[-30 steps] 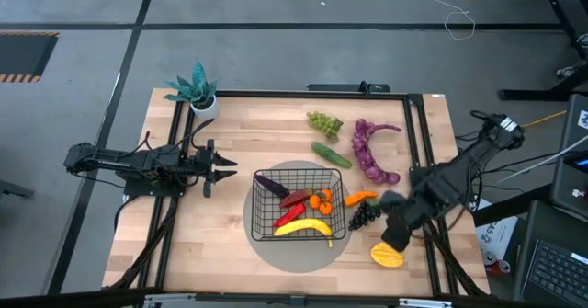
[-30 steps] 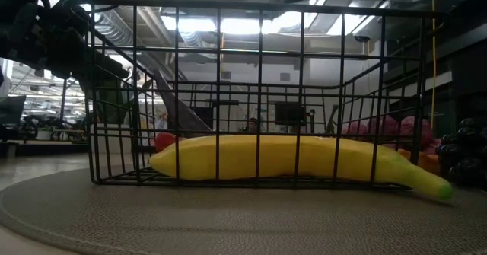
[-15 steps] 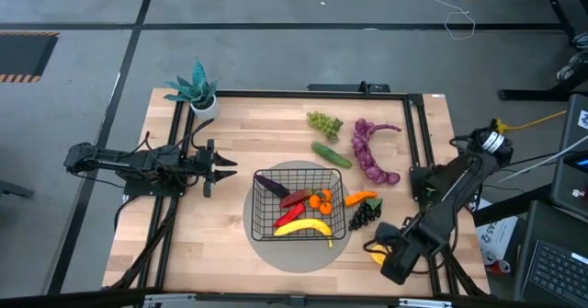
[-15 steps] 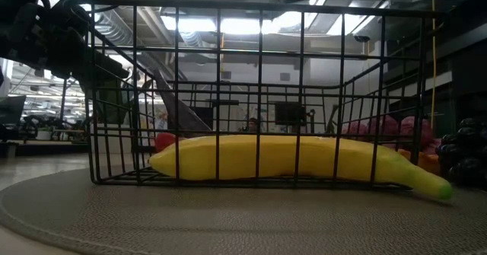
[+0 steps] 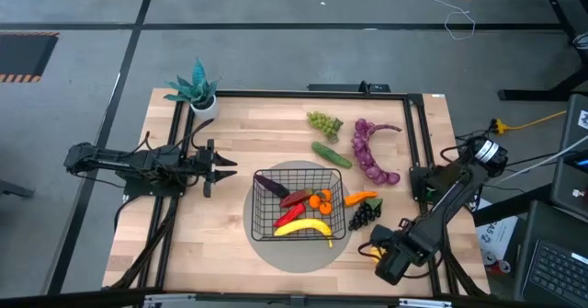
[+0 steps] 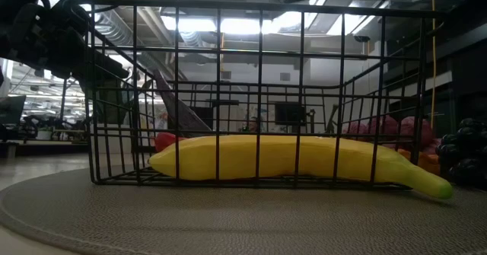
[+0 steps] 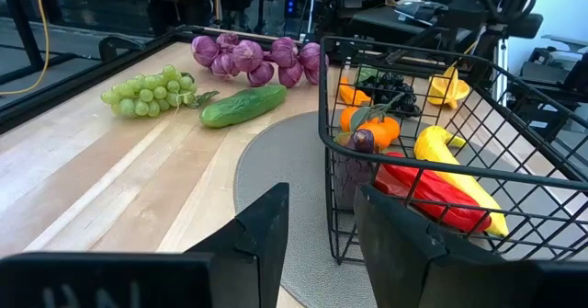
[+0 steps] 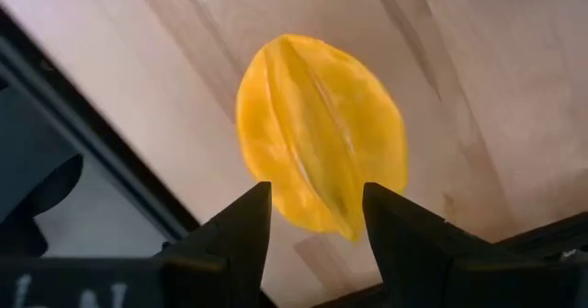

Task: Build produce basket
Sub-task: Put the yellow starfruit into the black wire basket

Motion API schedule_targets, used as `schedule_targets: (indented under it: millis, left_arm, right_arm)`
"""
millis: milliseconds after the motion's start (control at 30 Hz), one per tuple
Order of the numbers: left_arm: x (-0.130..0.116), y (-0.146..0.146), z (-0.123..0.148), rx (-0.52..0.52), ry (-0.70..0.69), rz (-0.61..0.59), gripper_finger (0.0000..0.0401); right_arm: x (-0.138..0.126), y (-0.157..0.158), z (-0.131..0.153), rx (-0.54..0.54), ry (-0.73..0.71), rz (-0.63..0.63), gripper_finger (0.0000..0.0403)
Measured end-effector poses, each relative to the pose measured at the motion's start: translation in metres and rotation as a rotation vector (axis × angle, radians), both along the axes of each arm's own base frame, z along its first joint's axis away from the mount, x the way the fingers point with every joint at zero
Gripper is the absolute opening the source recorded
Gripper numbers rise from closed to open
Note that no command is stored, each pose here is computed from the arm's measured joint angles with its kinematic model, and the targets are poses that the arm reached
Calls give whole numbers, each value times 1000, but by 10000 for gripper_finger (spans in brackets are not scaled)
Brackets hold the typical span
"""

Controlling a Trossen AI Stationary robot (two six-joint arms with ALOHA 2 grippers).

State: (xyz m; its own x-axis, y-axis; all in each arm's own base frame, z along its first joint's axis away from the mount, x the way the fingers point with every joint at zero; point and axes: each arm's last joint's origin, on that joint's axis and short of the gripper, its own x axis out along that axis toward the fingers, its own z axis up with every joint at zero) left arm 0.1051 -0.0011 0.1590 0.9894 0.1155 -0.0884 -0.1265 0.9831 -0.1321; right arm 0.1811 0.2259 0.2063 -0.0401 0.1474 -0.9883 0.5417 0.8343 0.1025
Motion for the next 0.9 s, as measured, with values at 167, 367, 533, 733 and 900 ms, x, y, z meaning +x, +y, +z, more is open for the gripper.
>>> schedule_targets:
  millis: [167,367,533,733,900]
  left_arm:
    - [0,0,0,0,0,0,121]
    - [0,0,0,0,0,0,121]
    - [0,0,0,0,0,0,121]
    - [0,0,0,0,0,0,121]
    - [0,0,0,0,0,0,121]
  right_arm:
    - [2,2,-8,-23,19,1,177]
    - [3,4,-16,-49,41,1,177]
    - [4,6,-21,-48,74,2,177]
    - [4,6,-21,-45,81,-1,166]
    - [4,6,-21,-44,82,-2,126]
